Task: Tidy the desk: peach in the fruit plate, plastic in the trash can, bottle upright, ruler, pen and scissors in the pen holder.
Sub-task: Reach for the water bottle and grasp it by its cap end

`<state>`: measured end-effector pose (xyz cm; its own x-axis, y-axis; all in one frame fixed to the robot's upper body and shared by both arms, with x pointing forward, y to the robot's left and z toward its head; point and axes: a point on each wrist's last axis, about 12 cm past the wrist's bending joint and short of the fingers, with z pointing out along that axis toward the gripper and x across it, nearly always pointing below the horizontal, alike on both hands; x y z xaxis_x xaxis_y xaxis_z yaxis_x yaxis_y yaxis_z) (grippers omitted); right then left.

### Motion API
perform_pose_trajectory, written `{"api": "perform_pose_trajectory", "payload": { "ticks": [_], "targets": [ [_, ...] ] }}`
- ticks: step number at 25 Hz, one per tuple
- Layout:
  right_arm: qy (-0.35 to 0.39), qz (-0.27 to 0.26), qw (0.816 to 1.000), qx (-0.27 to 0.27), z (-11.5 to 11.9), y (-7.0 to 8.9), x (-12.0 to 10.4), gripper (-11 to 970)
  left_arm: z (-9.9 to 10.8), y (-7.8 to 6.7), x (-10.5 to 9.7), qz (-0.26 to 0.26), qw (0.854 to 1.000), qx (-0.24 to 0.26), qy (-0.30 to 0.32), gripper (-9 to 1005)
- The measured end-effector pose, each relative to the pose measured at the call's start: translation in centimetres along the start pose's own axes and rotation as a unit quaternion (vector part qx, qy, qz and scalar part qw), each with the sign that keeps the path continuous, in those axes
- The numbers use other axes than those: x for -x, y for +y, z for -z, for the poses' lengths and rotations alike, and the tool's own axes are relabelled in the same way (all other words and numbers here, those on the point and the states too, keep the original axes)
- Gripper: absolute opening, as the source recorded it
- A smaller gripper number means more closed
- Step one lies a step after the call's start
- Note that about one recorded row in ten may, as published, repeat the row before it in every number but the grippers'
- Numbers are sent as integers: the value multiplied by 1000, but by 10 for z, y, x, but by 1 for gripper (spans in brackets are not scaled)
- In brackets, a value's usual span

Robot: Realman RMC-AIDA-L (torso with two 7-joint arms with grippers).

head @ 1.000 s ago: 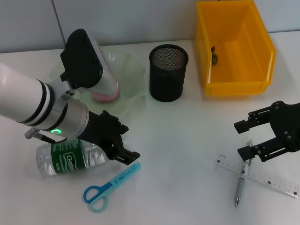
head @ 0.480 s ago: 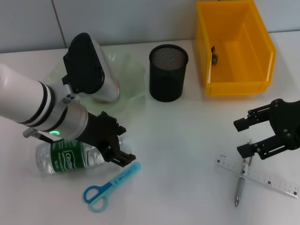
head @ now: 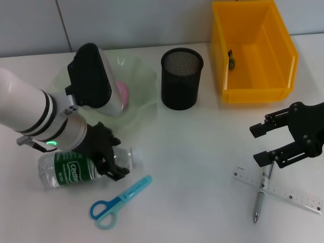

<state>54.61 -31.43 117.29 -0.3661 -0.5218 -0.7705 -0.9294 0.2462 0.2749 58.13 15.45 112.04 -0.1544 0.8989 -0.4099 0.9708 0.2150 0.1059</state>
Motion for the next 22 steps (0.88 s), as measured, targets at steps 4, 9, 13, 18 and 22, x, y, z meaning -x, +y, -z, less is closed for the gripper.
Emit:
{"api": "perform_pose_trajectory", "payload": {
  "ticks": [4,9,13,18,22],
  "targets": [
    [-2,-1,1000,0,0,-1,1,758,-1,1,-3,-4,1000,0,10,738],
    [-3,-5,1000,-1,1,0,1,759,-2,-1,-1,-9,1000,-2,8,736],
    [-2,-9,1000,0,1,1,-2,759,-1,-2,5,-17,1000,-2,5,735],
    [0,-10,1000,0,2,1,-3,759,-2,-3,11,-21,1000,-4,5,734],
    [2,-8,1000,1,2,1,-3,759,-3,-5,18,-26,1000,-6,7,733]
  ]
}}
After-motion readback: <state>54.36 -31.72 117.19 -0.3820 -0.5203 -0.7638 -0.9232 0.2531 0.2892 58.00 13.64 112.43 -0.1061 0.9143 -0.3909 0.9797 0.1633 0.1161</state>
